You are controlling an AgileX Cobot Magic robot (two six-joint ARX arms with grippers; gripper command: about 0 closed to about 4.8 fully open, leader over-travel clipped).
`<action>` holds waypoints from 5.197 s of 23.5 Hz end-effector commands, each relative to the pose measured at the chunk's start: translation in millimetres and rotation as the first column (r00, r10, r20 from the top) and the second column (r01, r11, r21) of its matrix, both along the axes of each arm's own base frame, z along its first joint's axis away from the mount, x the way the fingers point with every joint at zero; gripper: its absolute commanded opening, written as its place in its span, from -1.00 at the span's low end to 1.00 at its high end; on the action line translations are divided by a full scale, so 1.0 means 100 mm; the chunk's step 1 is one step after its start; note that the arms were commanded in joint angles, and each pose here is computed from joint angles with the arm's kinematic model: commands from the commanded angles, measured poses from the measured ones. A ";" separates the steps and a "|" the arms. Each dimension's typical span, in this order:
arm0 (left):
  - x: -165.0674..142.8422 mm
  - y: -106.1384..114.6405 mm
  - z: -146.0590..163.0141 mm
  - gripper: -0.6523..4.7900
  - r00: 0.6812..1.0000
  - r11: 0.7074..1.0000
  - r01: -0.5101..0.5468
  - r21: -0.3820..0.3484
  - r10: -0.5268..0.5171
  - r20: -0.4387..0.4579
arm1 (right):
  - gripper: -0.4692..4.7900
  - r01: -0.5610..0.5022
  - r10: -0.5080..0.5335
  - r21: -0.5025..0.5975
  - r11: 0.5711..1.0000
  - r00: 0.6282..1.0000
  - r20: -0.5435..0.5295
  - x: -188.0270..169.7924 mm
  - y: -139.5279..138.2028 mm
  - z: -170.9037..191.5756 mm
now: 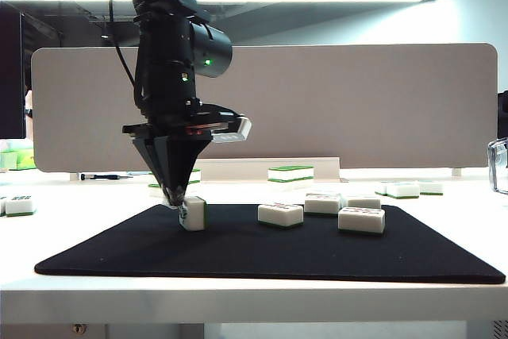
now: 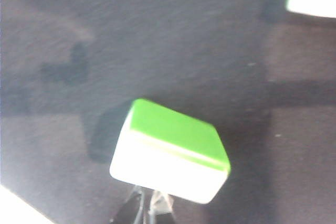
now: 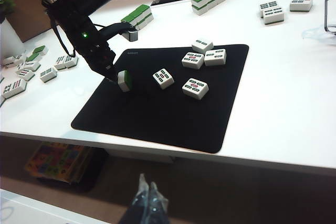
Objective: Align six mahjong tiles in a row on the table.
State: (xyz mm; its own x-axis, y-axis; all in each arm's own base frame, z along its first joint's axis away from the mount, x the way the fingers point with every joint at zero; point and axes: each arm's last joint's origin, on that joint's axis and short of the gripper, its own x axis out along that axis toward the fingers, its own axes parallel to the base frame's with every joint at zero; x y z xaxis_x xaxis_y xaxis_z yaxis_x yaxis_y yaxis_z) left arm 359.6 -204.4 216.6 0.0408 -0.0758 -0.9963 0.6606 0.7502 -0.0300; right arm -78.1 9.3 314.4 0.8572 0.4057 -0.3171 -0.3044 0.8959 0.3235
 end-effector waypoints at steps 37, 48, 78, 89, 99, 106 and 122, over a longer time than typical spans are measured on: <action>0.00 -0.31 0.08 0.64 0.979 0.995 0.095 -0.042 -0.086 0.182 | -0.83 0.000 0.000 -0.003 1.000 1.000 -0.002 0.04 0.00 -0.05; 0.04 -0.32 0.07 0.57 0.971 0.997 0.080 -0.015 -0.075 0.227 | -0.83 0.001 -0.001 -0.003 1.000 1.000 -0.002 0.04 0.00 -0.05; 0.22 -0.50 0.01 0.40 0.960 0.955 0.019 -0.295 0.065 0.271 | -0.83 0.035 -0.035 -0.016 0.999 0.999 -0.002 0.04 -0.01 -0.05; 0.24 -0.49 0.06 0.39 0.938 0.968 0.008 -0.252 0.081 0.337 | -0.83 0.035 -0.035 -0.016 0.999 0.999 -0.002 0.04 -0.01 -0.05; 0.28 -0.47 -0.02 0.39 0.940 0.971 -0.005 -0.241 0.086 0.331 | -0.83 0.035 -0.035 -0.016 0.999 0.999 -0.002 0.04 -0.01 -0.05; 0.36 -0.42 -0.15 0.28 0.944 0.974 -0.023 -0.224 0.095 0.315 | -0.83 0.035 -0.035 -0.016 0.999 0.999 -0.002 0.04 -0.01 -0.05; 0.18 -0.28 0.12 0.00 0.938 0.971 0.213 -0.105 -0.173 0.302 | -0.83 0.035 -0.035 -0.016 0.999 0.999 -0.002 0.04 -0.01 -0.05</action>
State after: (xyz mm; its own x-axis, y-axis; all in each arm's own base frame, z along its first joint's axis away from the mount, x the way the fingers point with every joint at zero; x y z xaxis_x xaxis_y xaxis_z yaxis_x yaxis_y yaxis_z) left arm 380.5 -235.9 214.8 0.2814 -0.2260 -0.9326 0.7440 0.6652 0.0633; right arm -71.7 8.5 309.3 0.8606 0.3725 -0.3473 -0.2648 0.9098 0.3196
